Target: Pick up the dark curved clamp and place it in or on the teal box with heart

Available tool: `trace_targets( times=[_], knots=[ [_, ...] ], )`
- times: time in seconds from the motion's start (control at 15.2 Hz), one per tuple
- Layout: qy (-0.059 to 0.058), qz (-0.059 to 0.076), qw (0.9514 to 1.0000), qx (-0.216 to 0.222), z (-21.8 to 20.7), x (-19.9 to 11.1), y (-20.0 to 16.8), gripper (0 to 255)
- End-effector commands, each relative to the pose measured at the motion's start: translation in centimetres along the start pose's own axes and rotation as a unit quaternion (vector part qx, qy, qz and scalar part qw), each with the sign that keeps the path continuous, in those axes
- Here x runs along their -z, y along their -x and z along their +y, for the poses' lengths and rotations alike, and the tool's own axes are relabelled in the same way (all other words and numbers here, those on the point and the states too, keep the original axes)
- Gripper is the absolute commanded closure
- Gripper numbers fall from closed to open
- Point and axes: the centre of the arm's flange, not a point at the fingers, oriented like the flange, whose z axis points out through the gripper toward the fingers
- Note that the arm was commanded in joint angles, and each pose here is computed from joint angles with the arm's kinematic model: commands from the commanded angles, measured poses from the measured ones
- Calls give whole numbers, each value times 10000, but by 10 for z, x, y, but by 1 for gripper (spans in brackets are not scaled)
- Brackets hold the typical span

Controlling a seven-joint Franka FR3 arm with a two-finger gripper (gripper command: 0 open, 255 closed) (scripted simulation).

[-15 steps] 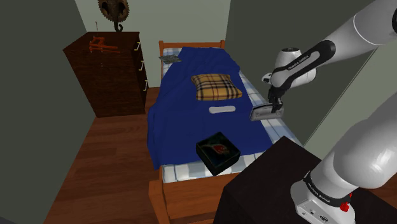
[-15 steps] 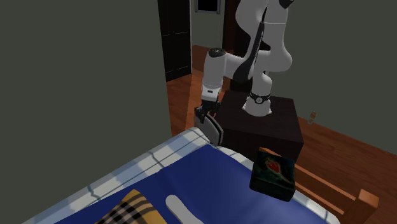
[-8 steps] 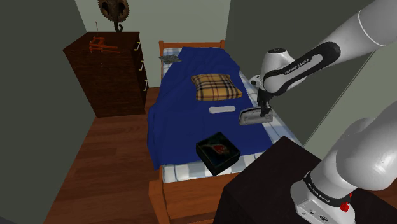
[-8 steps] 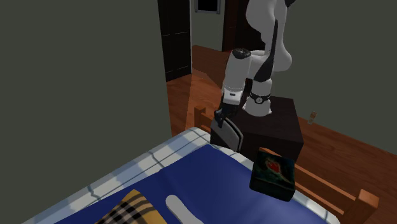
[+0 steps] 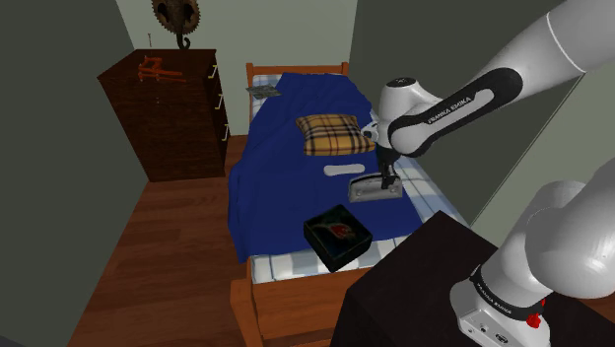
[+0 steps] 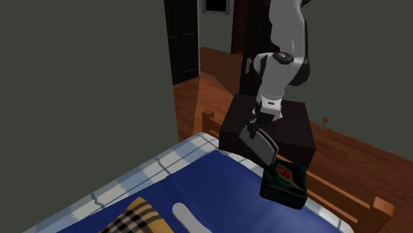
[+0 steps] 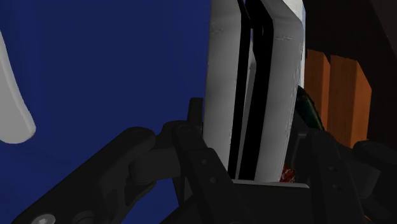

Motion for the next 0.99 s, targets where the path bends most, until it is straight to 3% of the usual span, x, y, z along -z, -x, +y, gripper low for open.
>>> trace_targets(
  times=[0.0,0.53,0.92],
  knots=[
    [1,0,10000,-9,-15,5,-23,255],
    [1,0,10000,-9,-66,24,-114,255],
    [1,0,10000,-9,-67,-7,-118,255]
  ],
)
